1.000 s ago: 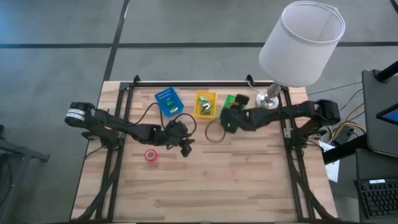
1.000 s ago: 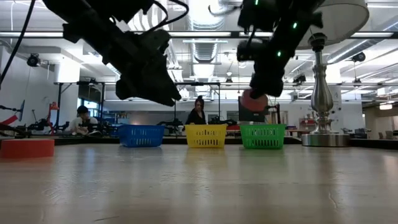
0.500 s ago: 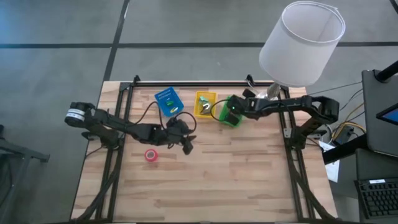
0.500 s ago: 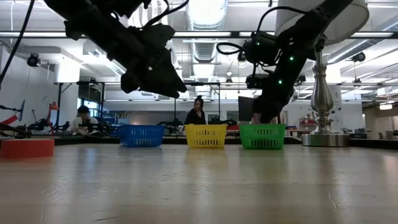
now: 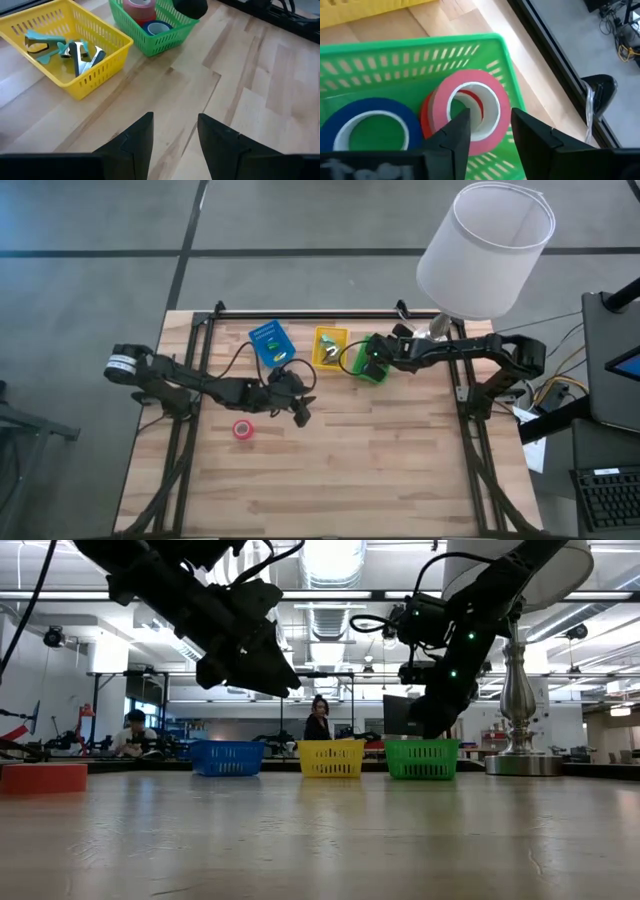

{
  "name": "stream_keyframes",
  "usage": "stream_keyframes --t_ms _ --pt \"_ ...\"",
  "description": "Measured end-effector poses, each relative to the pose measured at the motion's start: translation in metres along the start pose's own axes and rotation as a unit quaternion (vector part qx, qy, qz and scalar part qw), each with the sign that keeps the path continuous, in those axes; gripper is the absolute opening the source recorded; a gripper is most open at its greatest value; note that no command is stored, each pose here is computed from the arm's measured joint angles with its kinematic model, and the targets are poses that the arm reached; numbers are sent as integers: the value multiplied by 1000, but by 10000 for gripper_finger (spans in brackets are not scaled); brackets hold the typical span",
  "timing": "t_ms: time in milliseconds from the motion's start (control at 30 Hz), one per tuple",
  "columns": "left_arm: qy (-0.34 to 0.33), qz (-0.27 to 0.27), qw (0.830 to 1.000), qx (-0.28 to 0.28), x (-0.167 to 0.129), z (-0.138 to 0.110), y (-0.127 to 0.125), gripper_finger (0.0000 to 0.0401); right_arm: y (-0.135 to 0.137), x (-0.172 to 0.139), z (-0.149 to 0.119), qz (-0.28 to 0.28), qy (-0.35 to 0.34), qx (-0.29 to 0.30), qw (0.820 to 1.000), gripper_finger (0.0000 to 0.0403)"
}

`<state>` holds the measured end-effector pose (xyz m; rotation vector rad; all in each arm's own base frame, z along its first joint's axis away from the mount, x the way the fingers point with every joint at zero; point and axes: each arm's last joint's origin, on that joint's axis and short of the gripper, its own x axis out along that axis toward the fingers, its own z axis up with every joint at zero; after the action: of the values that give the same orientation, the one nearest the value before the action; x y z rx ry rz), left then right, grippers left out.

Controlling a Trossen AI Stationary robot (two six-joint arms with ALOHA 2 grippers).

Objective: Pick and place Stapler, Stapler remover, tape
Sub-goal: Put the red tape into the green bin

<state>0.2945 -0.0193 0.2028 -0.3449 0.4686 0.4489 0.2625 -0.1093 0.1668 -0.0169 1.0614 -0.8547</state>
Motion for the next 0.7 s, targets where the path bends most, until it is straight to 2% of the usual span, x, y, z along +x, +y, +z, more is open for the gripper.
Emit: stream_keyframes --t_ms 133,300,433,567,700 --pt "9 -16 1000 10 0 -1 -1 156 3 -13 5 6 8 -11 1000 147" --pt "39 -71 996 26 -1 -3 -5 154 10 -42 12 28 -4 -12 1000 154" --pt "111 -98 988 42 -5 -5 -9 142 23 -63 10 115 -19 -29 993 156" --pt "233 -49 969 65 -19 -8 -10 124 37 -79 6 201 -24 -54 978 152" --pt "351 16 936 21 -39 -15 -9 110 49 -89 1 220 -31 -86 971 148"
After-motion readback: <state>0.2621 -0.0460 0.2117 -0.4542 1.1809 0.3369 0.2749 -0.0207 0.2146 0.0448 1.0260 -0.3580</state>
